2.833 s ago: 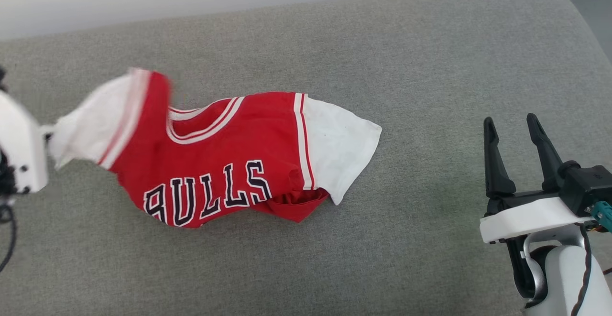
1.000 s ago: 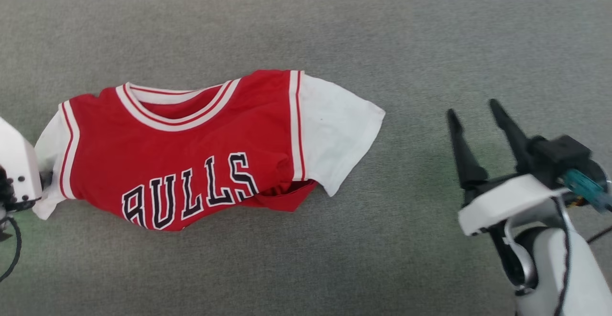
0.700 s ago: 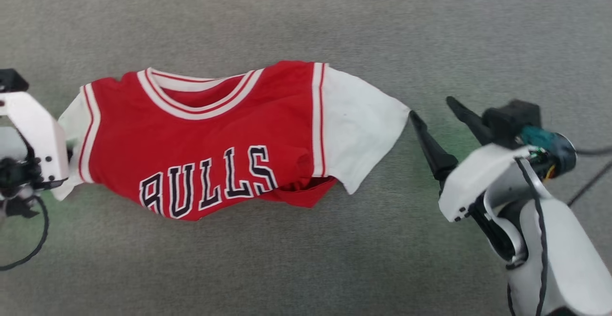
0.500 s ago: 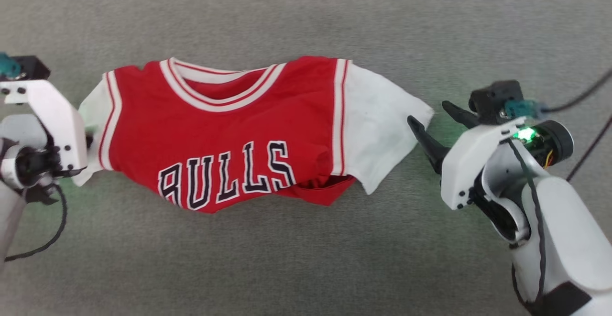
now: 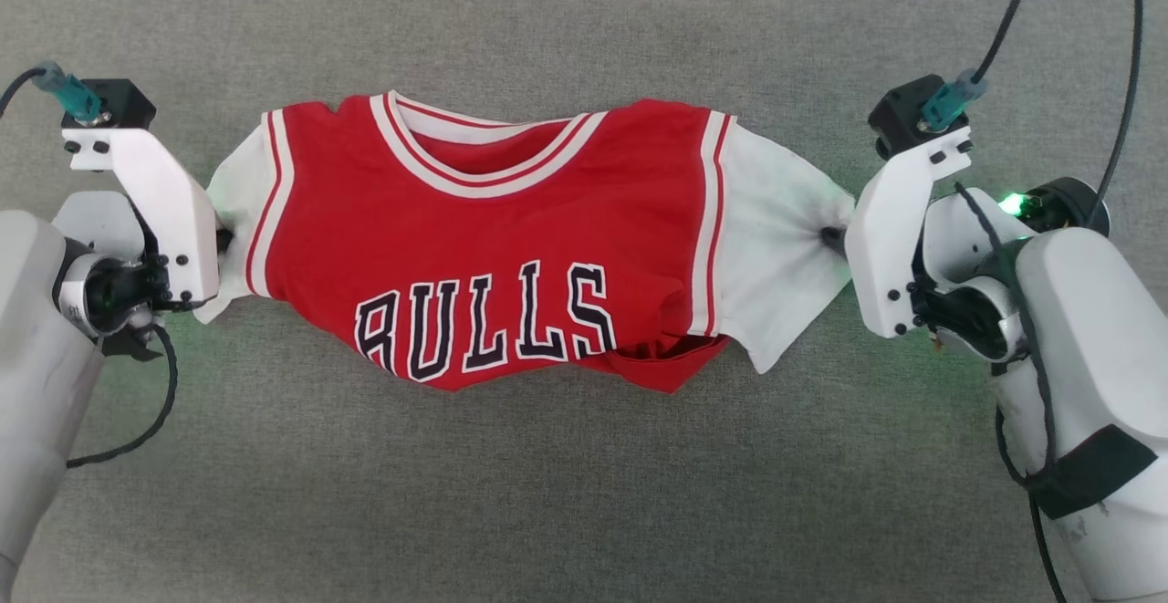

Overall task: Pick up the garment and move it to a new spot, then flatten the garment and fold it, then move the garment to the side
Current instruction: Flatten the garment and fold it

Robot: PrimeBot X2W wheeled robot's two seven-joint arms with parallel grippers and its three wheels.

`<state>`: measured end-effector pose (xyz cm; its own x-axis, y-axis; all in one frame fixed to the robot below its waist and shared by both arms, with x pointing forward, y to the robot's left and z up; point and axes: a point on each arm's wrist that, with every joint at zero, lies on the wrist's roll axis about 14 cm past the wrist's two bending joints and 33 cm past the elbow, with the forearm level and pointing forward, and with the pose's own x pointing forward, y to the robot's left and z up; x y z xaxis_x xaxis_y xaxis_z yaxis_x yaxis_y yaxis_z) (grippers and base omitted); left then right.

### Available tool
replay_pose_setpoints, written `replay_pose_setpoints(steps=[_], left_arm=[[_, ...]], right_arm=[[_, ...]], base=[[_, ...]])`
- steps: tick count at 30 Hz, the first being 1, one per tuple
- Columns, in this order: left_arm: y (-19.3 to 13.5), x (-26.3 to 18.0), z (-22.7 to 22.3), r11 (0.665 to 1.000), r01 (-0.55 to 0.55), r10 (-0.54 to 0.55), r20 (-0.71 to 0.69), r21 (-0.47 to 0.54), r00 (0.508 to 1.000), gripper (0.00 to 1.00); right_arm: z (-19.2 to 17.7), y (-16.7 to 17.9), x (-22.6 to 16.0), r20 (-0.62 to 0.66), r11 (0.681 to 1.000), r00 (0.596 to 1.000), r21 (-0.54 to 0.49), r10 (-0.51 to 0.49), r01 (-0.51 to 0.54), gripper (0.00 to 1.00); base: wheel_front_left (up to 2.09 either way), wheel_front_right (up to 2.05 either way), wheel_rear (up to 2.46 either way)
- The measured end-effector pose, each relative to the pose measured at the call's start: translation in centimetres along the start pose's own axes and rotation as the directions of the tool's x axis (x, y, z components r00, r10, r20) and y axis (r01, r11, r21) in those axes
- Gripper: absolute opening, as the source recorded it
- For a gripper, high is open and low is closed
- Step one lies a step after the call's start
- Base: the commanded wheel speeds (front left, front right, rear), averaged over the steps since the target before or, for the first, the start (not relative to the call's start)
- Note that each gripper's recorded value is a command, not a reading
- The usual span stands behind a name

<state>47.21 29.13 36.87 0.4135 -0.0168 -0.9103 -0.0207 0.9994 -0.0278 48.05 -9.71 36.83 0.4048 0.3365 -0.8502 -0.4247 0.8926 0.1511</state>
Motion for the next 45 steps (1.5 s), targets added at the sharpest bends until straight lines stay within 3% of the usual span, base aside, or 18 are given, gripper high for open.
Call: replay_pose_setpoints(steps=[8, 16, 20, 34, 40, 45], left_arm=[[-0.2, -3.2, 4.6, 1.000, -0.013, 0.013, 0.134, -0.002, 0.991, 0.00], [-2.2, -9.9, 11.0, 0.998, 0.005, -0.024, 0.345, 0.055, 0.938, 0.00], [-2.9, -14.1, 13.9, 0.998, 0.001, -0.031, 0.455, 0.067, 0.890, 0.00], [-6.6, -27.9, 20.4, 0.990, -0.028, -0.085, 0.740, 0.140, 0.667, 0.00], [-7.1, -31.1, 21.7, 0.989, -0.044, -0.085, 0.791, 0.141, 0.606, 0.00], [-7.2, -31.7, 22.2, 0.988, -0.060, -0.081, 0.811, 0.141, 0.579, 0.00]], right_arm=[[3.4, -1.6, -3.9, 0.113, 0.999, 0.993, 0.049, -0.024, 0.018, 0.00], [9.6, -2.8, -11.4, 0.359, 0.996, 0.929, 0.044, -0.088, 0.077, 0.00], [12.2, -2.6, -15.5, 0.467, 0.995, 0.878, 0.030, -0.103, 0.100, 0.00], [18.6, -1.0, -29.0, 0.765, 0.978, 0.632, -0.010, -0.126, 0.206, 0.00], [20.0, -1.6, -33.0, 0.827, 0.964, 0.541, 0.006, -0.155, 0.266, 0.00], [20.6, -1.9, -34.3, 0.849, 0.956, 0.501, 0.018, -0.169, 0.291, 0.00]], base=[[0.00, 0.00, 0.00], [0.00, 0.00, 0.00], [0.00, 0.00, 0.00], [0.00, 0.00, 0.00], [0.00, 0.00, 0.00], [0.00, 0.00, 0.00]])
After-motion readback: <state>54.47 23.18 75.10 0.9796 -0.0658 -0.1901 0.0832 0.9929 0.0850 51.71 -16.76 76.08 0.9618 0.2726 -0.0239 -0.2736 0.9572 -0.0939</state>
